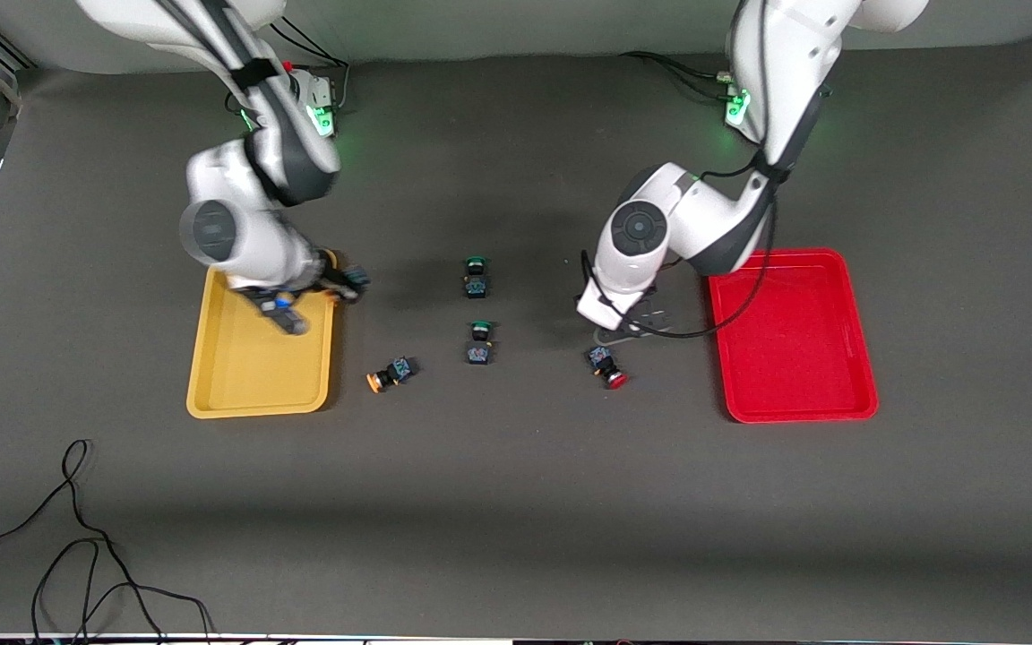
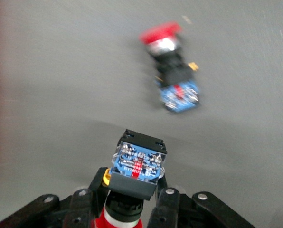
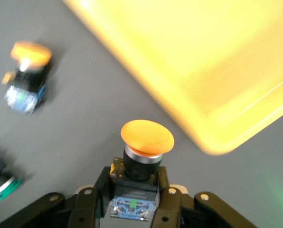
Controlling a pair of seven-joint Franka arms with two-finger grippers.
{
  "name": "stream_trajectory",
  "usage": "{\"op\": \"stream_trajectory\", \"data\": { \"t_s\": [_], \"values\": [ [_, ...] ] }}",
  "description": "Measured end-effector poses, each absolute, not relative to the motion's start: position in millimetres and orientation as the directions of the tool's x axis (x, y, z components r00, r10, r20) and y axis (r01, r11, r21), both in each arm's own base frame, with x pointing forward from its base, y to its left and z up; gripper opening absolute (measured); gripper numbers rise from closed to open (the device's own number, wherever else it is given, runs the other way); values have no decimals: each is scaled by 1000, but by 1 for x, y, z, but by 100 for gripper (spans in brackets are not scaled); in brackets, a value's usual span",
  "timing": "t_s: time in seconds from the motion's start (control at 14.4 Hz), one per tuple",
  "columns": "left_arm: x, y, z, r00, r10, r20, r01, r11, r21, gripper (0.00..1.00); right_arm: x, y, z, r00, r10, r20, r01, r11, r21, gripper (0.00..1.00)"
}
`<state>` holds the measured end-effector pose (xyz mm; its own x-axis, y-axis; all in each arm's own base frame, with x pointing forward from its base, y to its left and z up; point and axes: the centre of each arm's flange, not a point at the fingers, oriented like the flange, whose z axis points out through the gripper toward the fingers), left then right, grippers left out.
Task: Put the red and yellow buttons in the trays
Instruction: 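Carry the orange button into the yellow tray while the left gripper carries red, then release the red button in the red tray while the right gripper grasps orange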
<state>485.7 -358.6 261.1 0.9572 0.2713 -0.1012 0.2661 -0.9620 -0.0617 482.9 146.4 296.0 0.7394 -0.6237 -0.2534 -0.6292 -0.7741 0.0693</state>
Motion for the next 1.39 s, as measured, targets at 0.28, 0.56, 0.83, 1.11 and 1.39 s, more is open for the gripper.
{"op": "stream_trajectory", "data": {
  "t_s": [0.28, 0.56, 0.83, 1.11, 1.39],
  "values": [
    [527, -285, 358, 959, 232, -165, 211, -968, -134, 44, 468, 44, 248, 757, -591, -279, -599, -798, 65, 42],
    [565, -138, 388, 969, 114, -220, 89, -989, -119, 44, 454, 28, 212, 781, -568, -261, -572, -817, 69, 48],
    [572, -41, 335, 967, 104, -233, 82, -991, -102, 44, 467, 33, 232, 799, -559, -222, -567, -823, 32, 86],
    [534, -45, 258, 955, 111, -275, 84, -991, -107, 44, 517, 117, 300, 771, -616, -161, -631, -773, -67, 100],
    [513, -72, 232, 965, 149, -214, 128, -986, -108, 44, 559, 207, 265, 694, -698, -178, -715, -697, -54, 100]
  ]
}}
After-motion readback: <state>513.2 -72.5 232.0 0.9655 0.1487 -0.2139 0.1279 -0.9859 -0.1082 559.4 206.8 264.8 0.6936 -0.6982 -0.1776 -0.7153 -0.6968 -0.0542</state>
